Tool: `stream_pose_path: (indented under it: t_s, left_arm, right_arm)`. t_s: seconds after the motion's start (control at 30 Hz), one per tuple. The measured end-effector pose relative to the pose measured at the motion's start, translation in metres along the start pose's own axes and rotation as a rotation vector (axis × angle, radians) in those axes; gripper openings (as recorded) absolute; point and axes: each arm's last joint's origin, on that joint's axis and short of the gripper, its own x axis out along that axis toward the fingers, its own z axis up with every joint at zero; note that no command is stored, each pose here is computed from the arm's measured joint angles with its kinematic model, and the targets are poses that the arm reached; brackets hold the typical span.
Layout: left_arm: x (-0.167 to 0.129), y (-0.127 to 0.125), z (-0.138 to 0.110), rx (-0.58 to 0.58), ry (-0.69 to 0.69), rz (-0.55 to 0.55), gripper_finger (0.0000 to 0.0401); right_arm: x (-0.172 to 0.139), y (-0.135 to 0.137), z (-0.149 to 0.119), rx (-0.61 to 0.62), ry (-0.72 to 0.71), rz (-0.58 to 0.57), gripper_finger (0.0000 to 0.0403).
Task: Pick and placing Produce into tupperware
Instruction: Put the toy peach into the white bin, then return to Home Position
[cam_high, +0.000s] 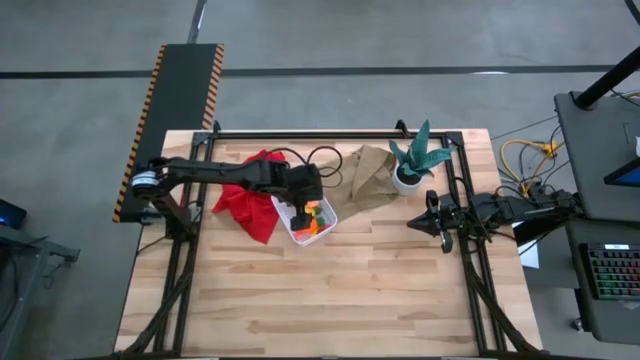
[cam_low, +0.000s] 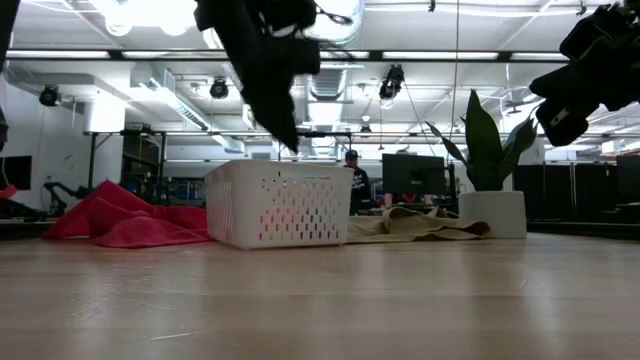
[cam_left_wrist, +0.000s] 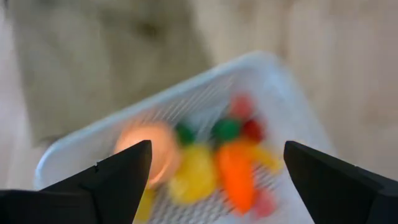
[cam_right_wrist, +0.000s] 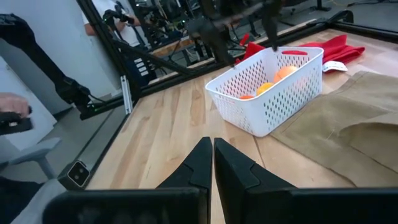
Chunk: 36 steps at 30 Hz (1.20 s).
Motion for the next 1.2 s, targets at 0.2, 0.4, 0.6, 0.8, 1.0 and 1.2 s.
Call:
stream_pose_path:
  t_s: [0.2, 0.4, 0.6, 0.8, 1.0, 1.2]
  left_arm:
    - [-0.040, -0.029, 0.033, 0.094, -0.410, -0.216, 0.0350]
    - [-0.094, -0.055, 0.051, 0.286, -0.811, -0.218, 0.0350]
    - [-0.133, -0.059, 0.030, 0.355, -0.778, -0.202, 0.0337]
    - [-0.163, -0.069, 0.011, 0.416, -0.810, -0.113, 0.0251]
    - [-0.192, -0.068, -0.006, 0.403, -0.839, -0.072, 0.0155]
    - [-0.214, -0.058, -0.025, 0.366, -0.836, 0.058, 0.0062]
  right_arm:
    - [0.000, 0.000, 0.000, -0.002, 0.001, -0.001, 0.0009]
    - [0.000, 0.000, 0.000, 0.002, 0.001, -0.001, 0.0009]
    - [0.000, 0.000, 0.000, -0.013, 0.000, 0.000, 0.0009]
    - [0.000, 0.000, 0.000, -0.034, -0.001, -0.003, 0.0009]
    - [0.000, 0.000, 0.002, -0.104, -0.021, -0.002, 0.0009]
    - [0.000, 0.002, 0.006, -0.162, -0.064, 0.011, 0.0009]
